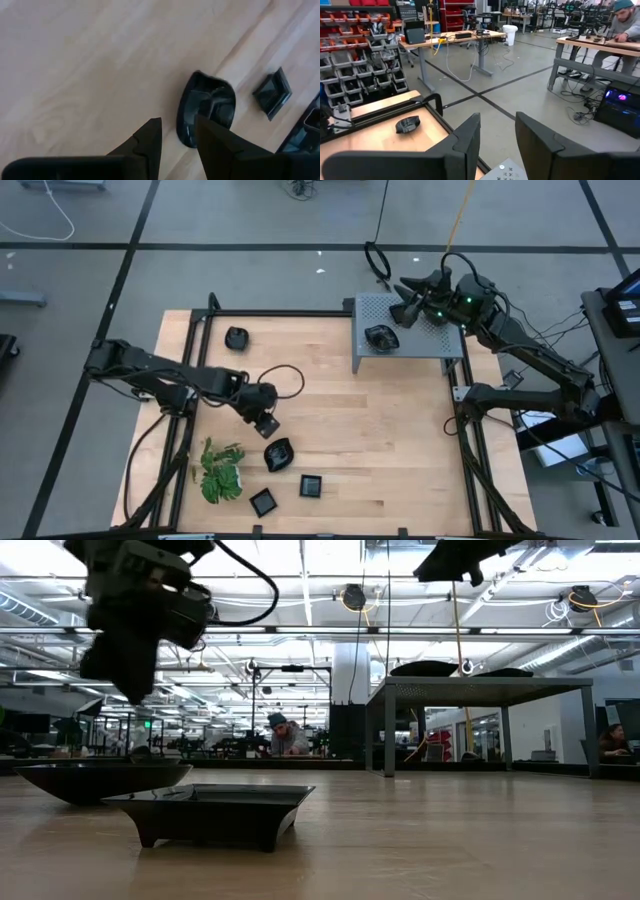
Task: Pick & Place Mini shaped plates
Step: Stack the leaf-shaped plate on top of the other leaf-shaped plates
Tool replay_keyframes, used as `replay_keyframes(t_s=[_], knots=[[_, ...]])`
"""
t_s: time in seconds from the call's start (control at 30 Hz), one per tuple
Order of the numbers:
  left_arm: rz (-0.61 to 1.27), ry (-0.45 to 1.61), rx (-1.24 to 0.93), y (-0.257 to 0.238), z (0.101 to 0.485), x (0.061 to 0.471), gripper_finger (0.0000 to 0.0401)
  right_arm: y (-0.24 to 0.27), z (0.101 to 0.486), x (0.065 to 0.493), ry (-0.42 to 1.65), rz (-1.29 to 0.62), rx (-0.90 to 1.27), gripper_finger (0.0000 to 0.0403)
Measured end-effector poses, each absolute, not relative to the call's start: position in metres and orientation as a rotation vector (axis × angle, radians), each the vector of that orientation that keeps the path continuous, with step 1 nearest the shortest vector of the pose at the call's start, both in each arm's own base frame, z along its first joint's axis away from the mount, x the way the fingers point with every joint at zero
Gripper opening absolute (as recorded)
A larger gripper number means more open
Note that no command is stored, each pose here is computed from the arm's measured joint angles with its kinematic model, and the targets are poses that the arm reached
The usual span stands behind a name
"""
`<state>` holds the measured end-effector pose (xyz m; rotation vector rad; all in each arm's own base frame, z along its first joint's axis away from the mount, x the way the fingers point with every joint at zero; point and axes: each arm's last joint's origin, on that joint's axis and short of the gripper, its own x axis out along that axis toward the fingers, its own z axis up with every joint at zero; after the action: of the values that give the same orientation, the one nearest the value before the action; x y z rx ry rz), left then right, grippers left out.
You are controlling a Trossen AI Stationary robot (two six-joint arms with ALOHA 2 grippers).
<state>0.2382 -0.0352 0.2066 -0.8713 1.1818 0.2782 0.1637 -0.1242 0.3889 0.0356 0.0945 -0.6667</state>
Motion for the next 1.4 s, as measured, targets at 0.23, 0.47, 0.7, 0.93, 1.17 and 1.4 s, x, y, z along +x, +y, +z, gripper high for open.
replay_keyframes(t_s=[0.23,0.47,0.7,0.93,1.17,1.4], knots=[[0.263,1.239,-0.882,-0.053,0.184,0.246,0.0149,-0.124,0.388,0.164,0.112,-0.666,0.021,0.0111],[0.223,1.283,-0.838,-0.071,0.157,0.260,0.0201,-0.124,0.388,0.164,0.120,-0.665,-0.007,0.0110],[0.194,1.320,-0.830,-0.078,0.139,0.268,0.0216,-0.124,0.388,0.164,0.121,-0.665,-0.014,0.0110],[0.108,1.297,-0.780,-0.080,0.140,0.271,0.0125,-0.124,0.387,0.163,0.134,-0.666,-0.006,0.0110],[0.079,1.252,-0.767,-0.076,0.141,0.276,0.0009,-0.123,0.381,0.163,0.192,-0.664,0.017,0.0105],[0.043,1.211,-0.746,-0.066,0.147,0.284,0.0005,-0.123,0.378,0.162,0.220,-0.663,0.025,0.0104]])
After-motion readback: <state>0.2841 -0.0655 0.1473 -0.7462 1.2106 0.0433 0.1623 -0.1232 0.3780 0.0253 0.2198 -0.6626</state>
